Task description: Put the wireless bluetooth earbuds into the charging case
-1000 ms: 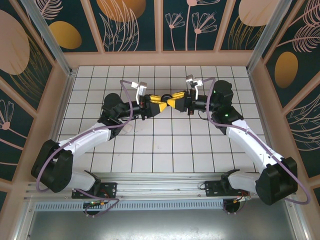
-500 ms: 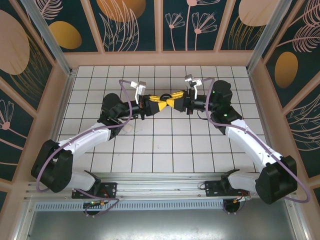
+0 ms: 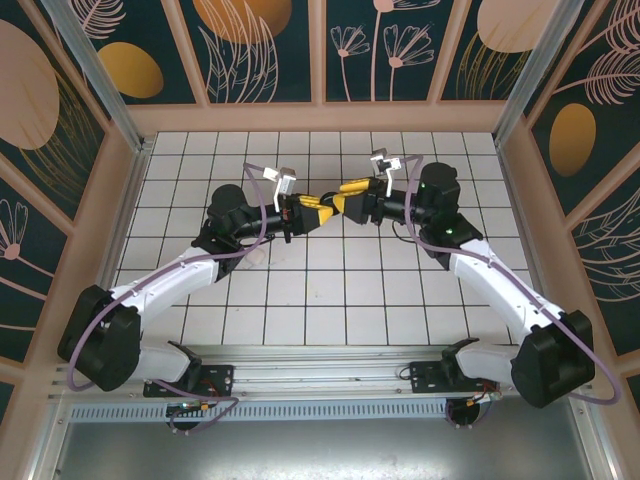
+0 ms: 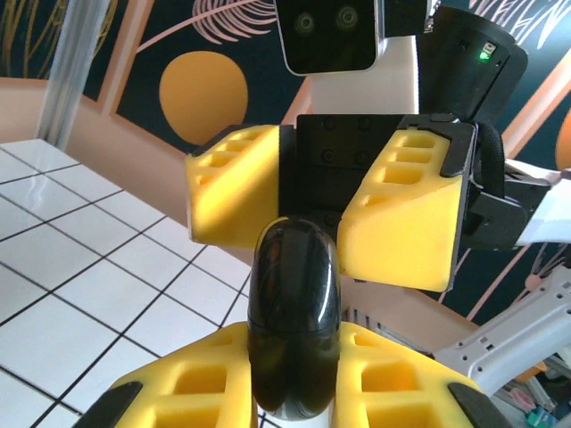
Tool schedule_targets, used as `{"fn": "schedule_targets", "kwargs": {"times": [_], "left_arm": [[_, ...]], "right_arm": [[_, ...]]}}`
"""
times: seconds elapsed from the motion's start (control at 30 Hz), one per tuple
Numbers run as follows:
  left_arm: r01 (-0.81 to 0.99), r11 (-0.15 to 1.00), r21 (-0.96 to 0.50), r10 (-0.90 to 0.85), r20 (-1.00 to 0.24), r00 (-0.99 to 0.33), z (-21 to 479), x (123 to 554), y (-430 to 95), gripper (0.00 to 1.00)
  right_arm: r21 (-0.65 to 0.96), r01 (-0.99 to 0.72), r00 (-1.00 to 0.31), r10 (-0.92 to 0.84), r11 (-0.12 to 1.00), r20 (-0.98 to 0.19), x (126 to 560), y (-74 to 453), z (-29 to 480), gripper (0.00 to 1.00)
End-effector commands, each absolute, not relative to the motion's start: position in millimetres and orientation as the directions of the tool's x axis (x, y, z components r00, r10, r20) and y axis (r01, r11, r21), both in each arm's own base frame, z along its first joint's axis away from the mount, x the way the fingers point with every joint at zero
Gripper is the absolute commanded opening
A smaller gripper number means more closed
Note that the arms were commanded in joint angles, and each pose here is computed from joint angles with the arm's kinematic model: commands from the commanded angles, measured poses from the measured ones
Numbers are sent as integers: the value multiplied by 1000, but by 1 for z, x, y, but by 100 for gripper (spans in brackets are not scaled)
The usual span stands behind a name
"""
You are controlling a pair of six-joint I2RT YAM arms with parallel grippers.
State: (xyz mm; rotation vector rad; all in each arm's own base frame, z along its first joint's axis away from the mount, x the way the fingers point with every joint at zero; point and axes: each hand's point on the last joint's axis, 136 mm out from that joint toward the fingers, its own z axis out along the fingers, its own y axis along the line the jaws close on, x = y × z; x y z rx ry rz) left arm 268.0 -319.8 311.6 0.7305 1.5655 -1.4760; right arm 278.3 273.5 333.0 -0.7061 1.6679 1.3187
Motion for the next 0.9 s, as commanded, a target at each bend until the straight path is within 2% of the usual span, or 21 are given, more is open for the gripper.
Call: {"fn": "schedule_targets", "kwargs": {"times": [0.0,0.63,0.77,0.87], "left_arm": [[897,140,-419,-139,-906,-401,327,262,-317,9],[902,241,-359,-88,-933,-348,321,264,-308,6],[900,239,-363,-79,-932,-355,318,263,-307,6],[908,189,-374,-59,-927,-370,318,257,-312,5]], "right_arm": [[476,-806,-468,115,351,-876,297,266,333,51],[529,-743,-528,128,410,-840,311,260,316,53],[474,-808,-467,110,350,-877,293,261,332,54],[441,-861,-432,94,253,-897,270,264,341,61]]}}
